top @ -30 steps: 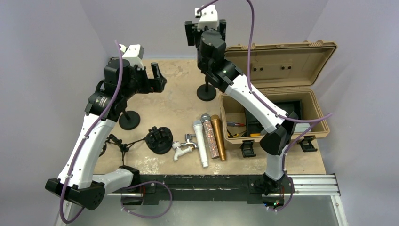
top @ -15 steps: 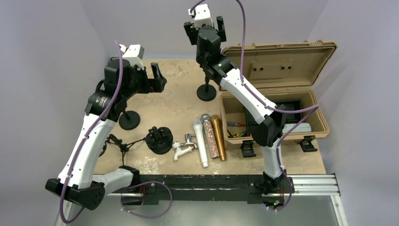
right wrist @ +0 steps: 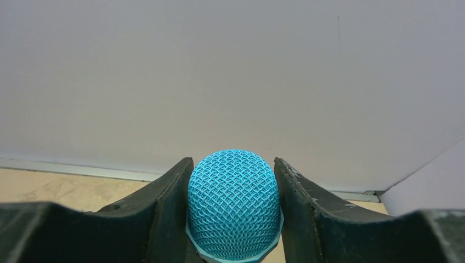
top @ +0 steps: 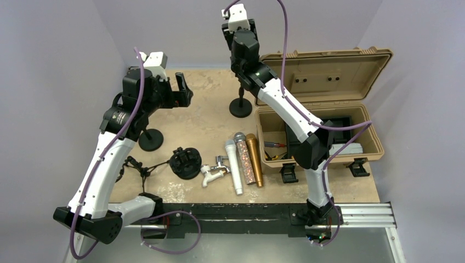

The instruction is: Remove the microphone from the stand

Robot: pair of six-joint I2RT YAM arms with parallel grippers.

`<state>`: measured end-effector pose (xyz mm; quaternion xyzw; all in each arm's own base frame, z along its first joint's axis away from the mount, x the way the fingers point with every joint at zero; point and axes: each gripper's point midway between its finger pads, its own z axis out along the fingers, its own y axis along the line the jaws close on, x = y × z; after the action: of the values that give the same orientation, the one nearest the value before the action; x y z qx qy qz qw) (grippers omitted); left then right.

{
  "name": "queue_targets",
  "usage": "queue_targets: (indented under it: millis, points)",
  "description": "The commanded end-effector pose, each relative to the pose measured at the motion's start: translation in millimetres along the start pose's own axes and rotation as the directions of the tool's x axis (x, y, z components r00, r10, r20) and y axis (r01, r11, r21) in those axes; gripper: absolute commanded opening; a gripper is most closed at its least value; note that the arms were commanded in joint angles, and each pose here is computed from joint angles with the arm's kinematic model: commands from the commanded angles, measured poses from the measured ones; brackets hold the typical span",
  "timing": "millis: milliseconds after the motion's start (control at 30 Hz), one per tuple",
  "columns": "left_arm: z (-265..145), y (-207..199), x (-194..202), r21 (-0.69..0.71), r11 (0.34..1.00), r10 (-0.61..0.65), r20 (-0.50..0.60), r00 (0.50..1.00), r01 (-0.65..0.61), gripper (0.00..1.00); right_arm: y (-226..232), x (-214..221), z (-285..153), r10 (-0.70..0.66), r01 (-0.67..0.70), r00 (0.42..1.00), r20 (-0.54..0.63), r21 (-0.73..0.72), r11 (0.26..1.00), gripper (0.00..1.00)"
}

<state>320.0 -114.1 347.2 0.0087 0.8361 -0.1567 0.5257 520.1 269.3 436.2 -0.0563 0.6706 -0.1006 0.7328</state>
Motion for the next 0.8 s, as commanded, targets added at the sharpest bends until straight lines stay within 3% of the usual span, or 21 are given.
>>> queue_targets:
  millis: [0,333,600,767]
  points:
    - [3,2,-10,-0.016,1.0,0.009,0.046,0.999,-0.008,0.98,-4,-25,-1,0.07,-0.07,0.995,0.068,-0.01,0.998,0.41]
    - [5,5,-9,-0.03,0.999,0.018,0.047,0.999,-0.016,0.98,32,-51,-26,0.082,-0.054,0.989,0.123,-0.215,0.975,0.15]
    - [10,1,-6,0.007,0.999,0.042,0.048,0.998,-0.042,0.99,93,-80,-85,0.06,0.032,0.977,0.205,-0.415,0.909,0.15]
    - [12,-1,-4,0.018,0.999,0.043,0.047,0.998,-0.044,0.99,117,-98,-118,0.115,0.042,0.965,0.234,-0.574,0.818,0.15]
